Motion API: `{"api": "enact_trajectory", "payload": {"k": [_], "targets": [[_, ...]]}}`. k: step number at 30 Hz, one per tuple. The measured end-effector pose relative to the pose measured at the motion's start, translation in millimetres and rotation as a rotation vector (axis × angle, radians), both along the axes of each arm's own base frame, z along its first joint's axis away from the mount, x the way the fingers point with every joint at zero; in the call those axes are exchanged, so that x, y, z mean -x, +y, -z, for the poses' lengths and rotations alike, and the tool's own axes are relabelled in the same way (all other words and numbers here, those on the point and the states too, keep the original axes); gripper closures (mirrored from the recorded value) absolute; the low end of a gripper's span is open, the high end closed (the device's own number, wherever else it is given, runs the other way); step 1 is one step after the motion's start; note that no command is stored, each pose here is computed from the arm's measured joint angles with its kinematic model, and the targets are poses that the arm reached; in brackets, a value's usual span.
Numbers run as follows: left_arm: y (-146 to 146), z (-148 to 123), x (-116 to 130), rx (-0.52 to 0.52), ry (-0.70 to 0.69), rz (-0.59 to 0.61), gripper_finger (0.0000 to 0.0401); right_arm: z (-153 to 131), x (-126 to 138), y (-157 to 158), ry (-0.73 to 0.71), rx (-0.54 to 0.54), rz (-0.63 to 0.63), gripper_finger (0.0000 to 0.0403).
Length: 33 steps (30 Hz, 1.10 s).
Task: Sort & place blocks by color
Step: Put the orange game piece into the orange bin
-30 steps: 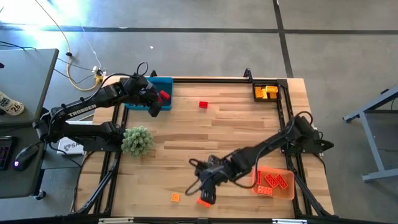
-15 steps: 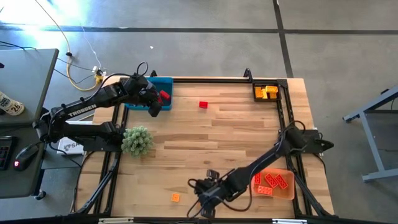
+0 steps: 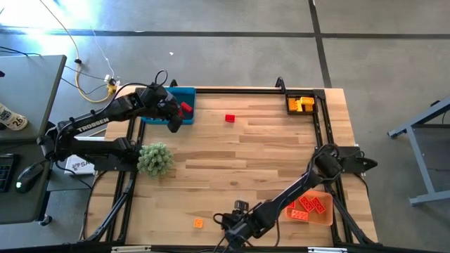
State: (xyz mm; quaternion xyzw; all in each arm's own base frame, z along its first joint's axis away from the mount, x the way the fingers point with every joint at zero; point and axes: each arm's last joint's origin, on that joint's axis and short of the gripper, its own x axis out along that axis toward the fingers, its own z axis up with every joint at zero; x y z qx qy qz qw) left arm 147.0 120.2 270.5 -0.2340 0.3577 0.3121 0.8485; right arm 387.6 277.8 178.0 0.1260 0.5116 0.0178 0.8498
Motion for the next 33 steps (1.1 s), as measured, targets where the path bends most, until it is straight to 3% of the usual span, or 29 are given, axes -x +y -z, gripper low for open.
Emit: {"api": "enact_trajectory", "payload": {"k": [15, 21, 33], "targets": [[0, 0, 0, -0.001, 0.000, 0.001, 0.0217, 8, -2, 1, 0.011, -0.010, 0.061, 0.0201], [0, 0, 0, -0.005, 0.003, 0.006, 0.0217, 23, -5, 5, 0.047, -0.052, 0.034, 0.0201], [0, 0, 0, -0.026, 0.017, 0.035, 0.0217, 42, -5, 5, 0.116, -0.057, 0.098, 0.0202]]}}
